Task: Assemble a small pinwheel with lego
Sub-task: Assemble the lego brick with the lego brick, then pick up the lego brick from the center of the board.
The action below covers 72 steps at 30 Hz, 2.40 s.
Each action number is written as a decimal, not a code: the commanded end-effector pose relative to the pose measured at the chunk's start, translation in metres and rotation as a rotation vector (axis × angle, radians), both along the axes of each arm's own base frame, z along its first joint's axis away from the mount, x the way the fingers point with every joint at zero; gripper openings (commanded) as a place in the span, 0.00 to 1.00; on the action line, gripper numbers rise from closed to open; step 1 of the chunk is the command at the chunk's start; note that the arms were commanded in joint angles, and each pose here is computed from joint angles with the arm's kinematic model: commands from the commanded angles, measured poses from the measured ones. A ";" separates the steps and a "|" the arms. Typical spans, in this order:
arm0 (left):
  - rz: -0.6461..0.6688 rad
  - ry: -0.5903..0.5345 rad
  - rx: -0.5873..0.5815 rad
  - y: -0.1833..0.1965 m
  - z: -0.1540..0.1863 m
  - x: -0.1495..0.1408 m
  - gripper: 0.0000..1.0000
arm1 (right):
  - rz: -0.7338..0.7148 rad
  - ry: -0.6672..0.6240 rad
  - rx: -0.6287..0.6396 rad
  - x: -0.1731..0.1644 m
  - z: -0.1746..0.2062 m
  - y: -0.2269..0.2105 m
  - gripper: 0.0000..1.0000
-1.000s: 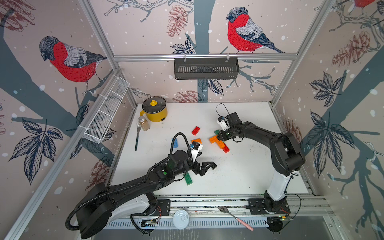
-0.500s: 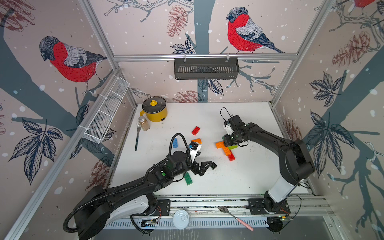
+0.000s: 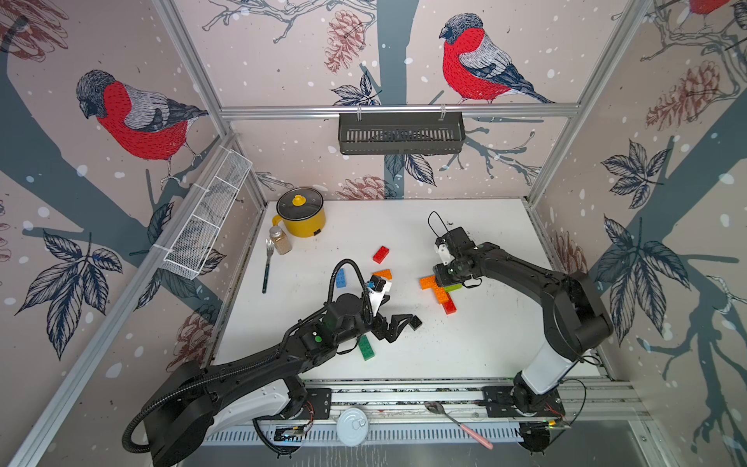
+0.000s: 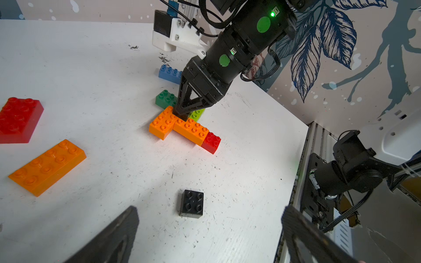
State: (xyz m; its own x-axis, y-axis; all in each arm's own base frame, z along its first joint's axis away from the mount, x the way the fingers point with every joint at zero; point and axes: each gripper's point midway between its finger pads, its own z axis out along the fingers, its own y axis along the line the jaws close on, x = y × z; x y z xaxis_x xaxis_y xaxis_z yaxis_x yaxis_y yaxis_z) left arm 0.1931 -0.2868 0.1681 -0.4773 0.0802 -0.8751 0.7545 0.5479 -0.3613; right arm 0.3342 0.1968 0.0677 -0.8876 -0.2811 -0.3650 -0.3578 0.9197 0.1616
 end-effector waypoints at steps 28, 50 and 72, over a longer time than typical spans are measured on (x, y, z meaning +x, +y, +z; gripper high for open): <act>0.180 -0.057 -0.107 0.026 0.025 0.016 0.98 | -0.259 -0.422 0.411 0.024 0.155 -0.027 0.99; -0.047 0.022 -0.142 -0.017 0.032 -0.002 0.98 | -0.290 -0.159 0.111 -0.032 0.041 -0.029 0.81; -0.102 0.058 -0.084 -0.027 -0.002 -0.005 0.97 | -0.200 -0.111 -0.005 0.000 0.011 -0.006 0.55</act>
